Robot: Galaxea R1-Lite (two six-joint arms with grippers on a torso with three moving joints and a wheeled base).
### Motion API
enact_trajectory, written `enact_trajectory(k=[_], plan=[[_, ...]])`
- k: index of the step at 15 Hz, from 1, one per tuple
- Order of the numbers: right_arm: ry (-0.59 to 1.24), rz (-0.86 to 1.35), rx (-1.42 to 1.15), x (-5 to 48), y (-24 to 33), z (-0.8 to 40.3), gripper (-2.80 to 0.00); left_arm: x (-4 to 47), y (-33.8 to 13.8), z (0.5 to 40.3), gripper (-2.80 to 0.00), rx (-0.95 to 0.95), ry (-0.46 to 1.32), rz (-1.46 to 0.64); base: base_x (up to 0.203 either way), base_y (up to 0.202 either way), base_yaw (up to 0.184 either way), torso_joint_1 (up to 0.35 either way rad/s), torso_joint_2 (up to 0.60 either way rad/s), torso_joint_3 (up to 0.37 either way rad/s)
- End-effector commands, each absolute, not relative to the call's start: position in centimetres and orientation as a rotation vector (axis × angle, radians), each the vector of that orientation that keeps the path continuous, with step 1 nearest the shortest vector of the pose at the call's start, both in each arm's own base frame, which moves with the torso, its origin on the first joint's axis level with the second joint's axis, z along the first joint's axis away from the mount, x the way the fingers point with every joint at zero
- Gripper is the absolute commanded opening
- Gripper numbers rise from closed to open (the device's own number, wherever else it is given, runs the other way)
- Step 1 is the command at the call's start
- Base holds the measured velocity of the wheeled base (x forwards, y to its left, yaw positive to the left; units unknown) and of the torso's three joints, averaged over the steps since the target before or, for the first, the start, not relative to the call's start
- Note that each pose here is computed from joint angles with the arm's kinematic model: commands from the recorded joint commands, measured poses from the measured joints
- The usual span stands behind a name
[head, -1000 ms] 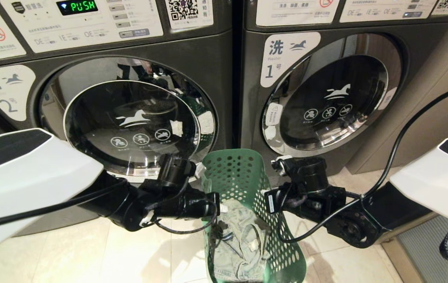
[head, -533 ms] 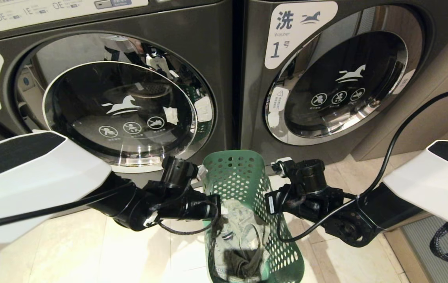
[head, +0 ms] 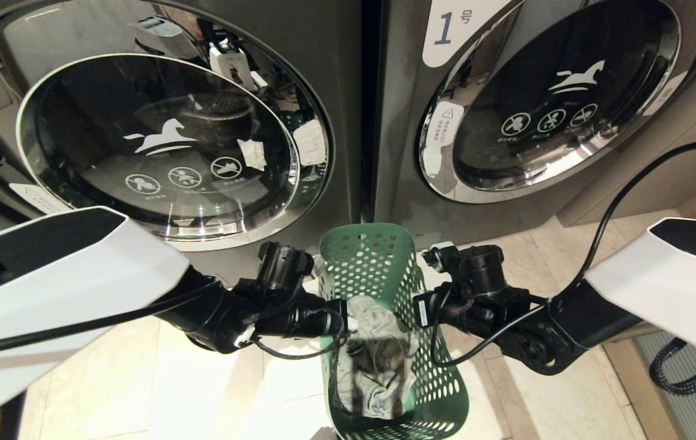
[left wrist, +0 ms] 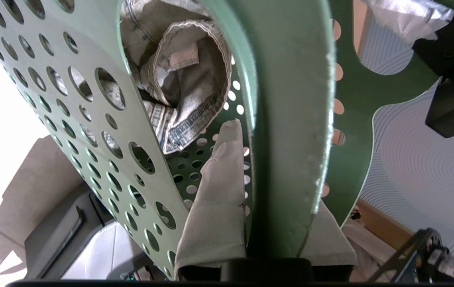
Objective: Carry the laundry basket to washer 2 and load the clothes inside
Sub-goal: Pick up the clothes basket and put it beside the washing machine
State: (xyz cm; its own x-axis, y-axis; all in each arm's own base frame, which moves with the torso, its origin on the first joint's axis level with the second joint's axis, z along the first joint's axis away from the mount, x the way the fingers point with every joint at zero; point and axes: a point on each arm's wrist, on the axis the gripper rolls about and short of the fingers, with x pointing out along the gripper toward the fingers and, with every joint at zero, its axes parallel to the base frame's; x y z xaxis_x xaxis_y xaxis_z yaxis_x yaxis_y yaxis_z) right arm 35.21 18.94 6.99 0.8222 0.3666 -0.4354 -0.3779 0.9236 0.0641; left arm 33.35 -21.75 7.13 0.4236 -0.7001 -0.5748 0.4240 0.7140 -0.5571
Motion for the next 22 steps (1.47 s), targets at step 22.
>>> enact_trajectory(k=[22], plan=[[0.327,0.455,-0.239,40.7,18.7,1.2,-2.8,38.1,-23.8,1.2,-2.8,-0.363,0.728,-0.674,0.0,0.0,0.0,0.001,0.0,-0.059]])
